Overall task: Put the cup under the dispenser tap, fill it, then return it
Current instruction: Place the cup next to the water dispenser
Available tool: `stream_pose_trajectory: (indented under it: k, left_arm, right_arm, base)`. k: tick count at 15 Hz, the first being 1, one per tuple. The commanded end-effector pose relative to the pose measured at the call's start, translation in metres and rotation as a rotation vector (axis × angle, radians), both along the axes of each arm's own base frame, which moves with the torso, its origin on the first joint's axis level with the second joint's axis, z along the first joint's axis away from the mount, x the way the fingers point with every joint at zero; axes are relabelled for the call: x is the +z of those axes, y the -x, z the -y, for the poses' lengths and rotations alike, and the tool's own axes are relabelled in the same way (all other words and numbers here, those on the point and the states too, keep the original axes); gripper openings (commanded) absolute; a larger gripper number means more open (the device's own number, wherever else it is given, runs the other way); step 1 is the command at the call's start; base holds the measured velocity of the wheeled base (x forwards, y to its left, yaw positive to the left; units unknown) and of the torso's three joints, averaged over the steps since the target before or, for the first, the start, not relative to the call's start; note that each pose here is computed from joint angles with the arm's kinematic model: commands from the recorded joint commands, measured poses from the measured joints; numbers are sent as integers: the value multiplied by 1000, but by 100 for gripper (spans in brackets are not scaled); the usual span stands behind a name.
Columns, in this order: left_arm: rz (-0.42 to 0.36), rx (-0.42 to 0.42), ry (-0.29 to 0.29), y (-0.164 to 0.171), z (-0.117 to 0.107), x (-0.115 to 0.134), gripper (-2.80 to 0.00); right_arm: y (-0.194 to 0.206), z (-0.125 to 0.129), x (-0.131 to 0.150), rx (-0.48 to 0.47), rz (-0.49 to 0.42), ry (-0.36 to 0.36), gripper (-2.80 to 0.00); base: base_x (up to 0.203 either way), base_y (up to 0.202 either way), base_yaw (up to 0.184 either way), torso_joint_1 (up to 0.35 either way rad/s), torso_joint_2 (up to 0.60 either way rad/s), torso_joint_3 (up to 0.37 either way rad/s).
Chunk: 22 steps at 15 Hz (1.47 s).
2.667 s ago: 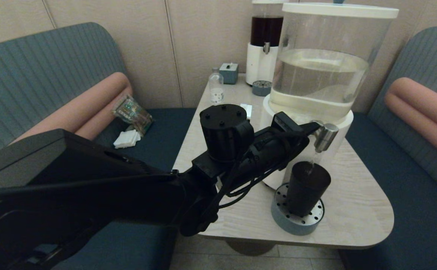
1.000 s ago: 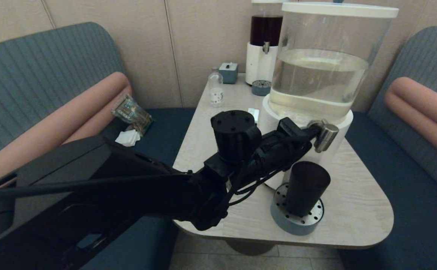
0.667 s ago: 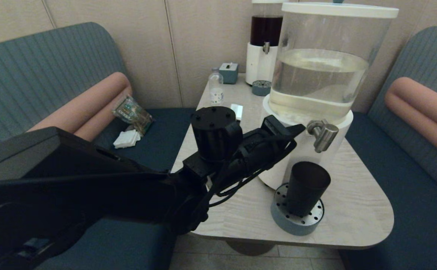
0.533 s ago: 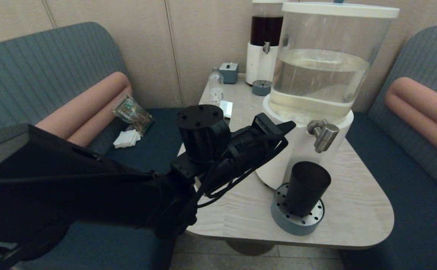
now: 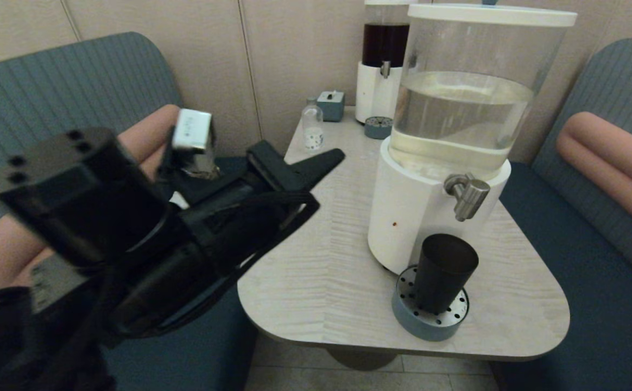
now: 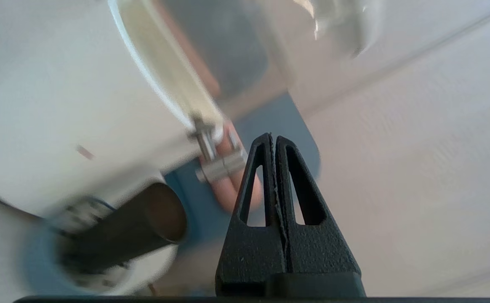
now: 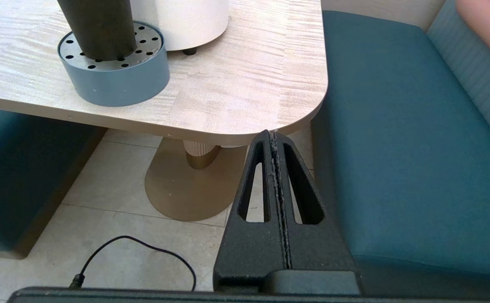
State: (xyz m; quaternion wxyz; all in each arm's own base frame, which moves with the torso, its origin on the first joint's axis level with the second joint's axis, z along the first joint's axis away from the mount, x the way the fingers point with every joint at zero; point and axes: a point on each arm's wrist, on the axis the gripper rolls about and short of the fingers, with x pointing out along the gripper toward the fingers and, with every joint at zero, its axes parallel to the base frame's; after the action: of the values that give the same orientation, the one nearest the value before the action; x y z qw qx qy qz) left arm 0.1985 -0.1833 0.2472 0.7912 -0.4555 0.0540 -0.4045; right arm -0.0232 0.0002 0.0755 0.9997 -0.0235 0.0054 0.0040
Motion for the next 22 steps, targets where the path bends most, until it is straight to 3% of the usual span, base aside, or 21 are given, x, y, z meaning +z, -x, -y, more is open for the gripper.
stream_pose_trajectory:
  k: [1, 3, 6, 9, 11, 13, 15, 17, 19, 20, 22]
  left_arm:
    - [122, 107, 42, 33, -48, 25, -280]
    - [211, 344, -49, 43, -93, 21, -280]
    - [342, 661, -206, 66, -143, 17, -280]
    - [444, 880, -247, 102, -171, 24, -280]
    - [506, 953, -242, 128, -179, 25, -280]
    - [563, 969, -232, 157, -181, 23, -280]
    - [621, 927, -236, 189, -182, 17, -280]
    - [660, 843, -269, 224, -182, 6, -280]
    - [626, 746, -327, 243, -181, -4, -280]
    - [655, 708, -329, 247, -180, 0, -280]
    - [788, 560, -351, 257, -177, 11, -280]
  right_arm:
    - [0, 0, 0, 0, 2, 1, -280]
    - [0, 0, 0, 0, 2, 1, -280]
    - [0, 0, 0, 0, 2, 1, -280]
    - [0, 0, 0, 0, 2, 1, -280]
    - [0, 0, 0, 0, 2, 1, -280]
    - [0, 0, 0, 0, 2, 1, -280]
    - [0, 0, 0, 0, 2, 1, -280]
    - [0, 0, 0, 0, 2, 1, -280]
    - [0, 0, 0, 0, 2, 1, -280]
    - [0, 0, 0, 0, 2, 1, -280]
    - [0, 0, 0, 0, 2, 1, -280]
  base:
    - [0, 0, 0, 0, 0, 0]
    - [0, 0, 0, 0, 0, 0]
    - [0, 0, 0, 0, 0, 0]
    - [0, 0, 0, 0, 0, 0]
    - [0, 0, 0, 0, 0, 0]
    - [0, 0, 0, 0, 0, 0]
    - [0, 0, 0, 0, 0, 0]
    - [0, 0, 0, 0, 0, 0]
    - [0, 0, 0, 0, 0, 0]
    - [0, 0, 0, 0, 0, 0]
    - [0, 0, 0, 0, 0, 0]
